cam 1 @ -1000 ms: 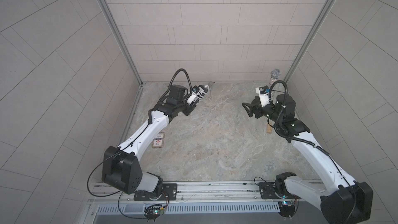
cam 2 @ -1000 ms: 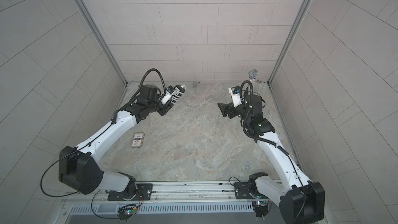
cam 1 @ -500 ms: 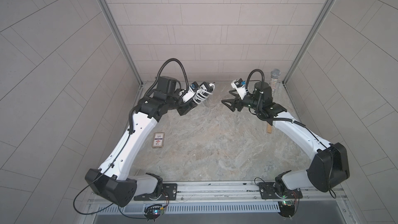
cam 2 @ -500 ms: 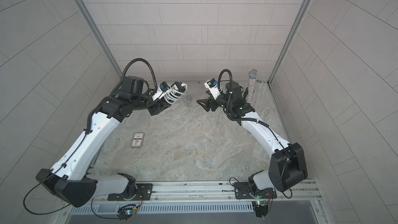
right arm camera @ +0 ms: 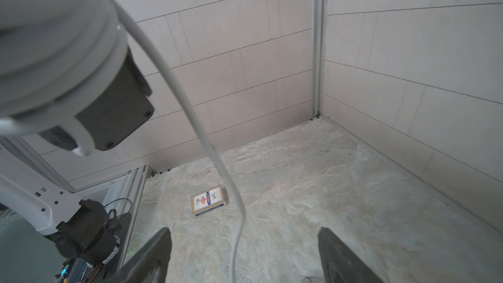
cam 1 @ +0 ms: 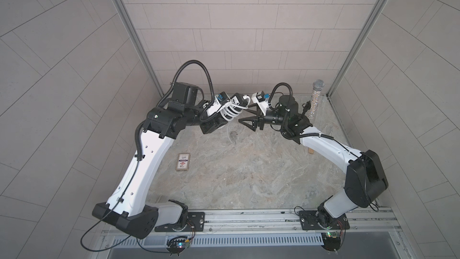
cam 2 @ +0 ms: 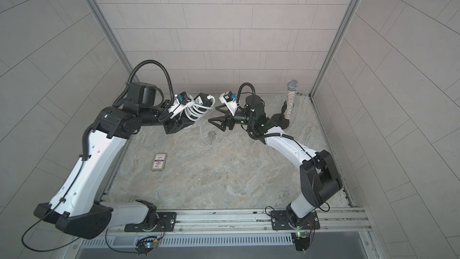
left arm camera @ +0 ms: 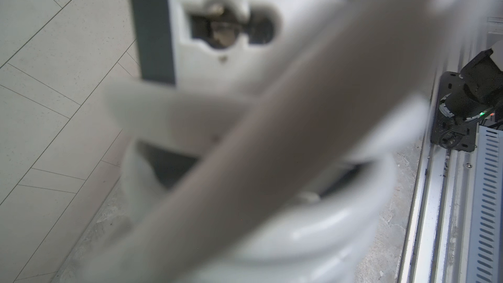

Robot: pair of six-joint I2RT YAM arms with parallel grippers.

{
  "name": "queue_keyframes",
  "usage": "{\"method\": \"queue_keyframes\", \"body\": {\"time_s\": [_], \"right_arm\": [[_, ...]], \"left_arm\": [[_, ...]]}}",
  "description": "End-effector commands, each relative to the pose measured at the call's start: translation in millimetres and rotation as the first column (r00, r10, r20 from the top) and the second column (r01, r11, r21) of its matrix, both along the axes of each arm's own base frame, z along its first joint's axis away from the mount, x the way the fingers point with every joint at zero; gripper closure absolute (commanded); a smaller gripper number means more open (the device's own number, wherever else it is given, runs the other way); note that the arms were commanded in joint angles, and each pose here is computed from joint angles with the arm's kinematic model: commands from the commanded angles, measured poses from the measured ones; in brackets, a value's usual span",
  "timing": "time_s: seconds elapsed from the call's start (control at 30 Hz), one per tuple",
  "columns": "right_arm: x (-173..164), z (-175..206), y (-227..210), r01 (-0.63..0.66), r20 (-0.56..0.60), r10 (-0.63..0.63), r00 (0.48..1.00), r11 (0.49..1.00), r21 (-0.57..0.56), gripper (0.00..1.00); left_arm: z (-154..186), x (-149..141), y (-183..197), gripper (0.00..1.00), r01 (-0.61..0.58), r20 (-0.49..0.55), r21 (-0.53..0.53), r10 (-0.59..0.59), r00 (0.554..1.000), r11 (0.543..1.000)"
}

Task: Unwrap the cord wrapped around the power strip
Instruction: Unwrap the power cord from the power strip.

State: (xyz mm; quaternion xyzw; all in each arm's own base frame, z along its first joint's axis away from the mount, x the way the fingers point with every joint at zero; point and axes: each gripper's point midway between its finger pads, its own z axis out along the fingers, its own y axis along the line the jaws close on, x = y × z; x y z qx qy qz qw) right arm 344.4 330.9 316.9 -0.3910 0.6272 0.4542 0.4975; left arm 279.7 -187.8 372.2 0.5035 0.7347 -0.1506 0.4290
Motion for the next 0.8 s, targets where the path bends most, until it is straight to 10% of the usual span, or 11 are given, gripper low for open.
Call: {"method": "queue_keyframes", "body": {"time_s": [0.0,0.27,0.77], "right_arm": [[-17.3,6.8,14.3,-0.046,0.022,0.046,0.999,0.999,0.025,0.16],[12.6,7.8,36.1,-0.013,0.039,0.011,0.999,0.999,0.047,0.23],[38.3,8.4,48.9,-0.014,0.023,0.012,1.0,0.996,0.091,0.94]], "left_arm": [[25.0,-5.3,-8.7,1.0,0.057,0.064,-0.047,-0.054,0.996,0.997],[31.2,-13.4,-14.0,1.0,0.093,0.056,-0.087,-0.088,0.995,0.992],[27.3,-16.5,-11.8,1.0,0.072,0.025,-0.095,-0.07,0.997,0.993]]}}
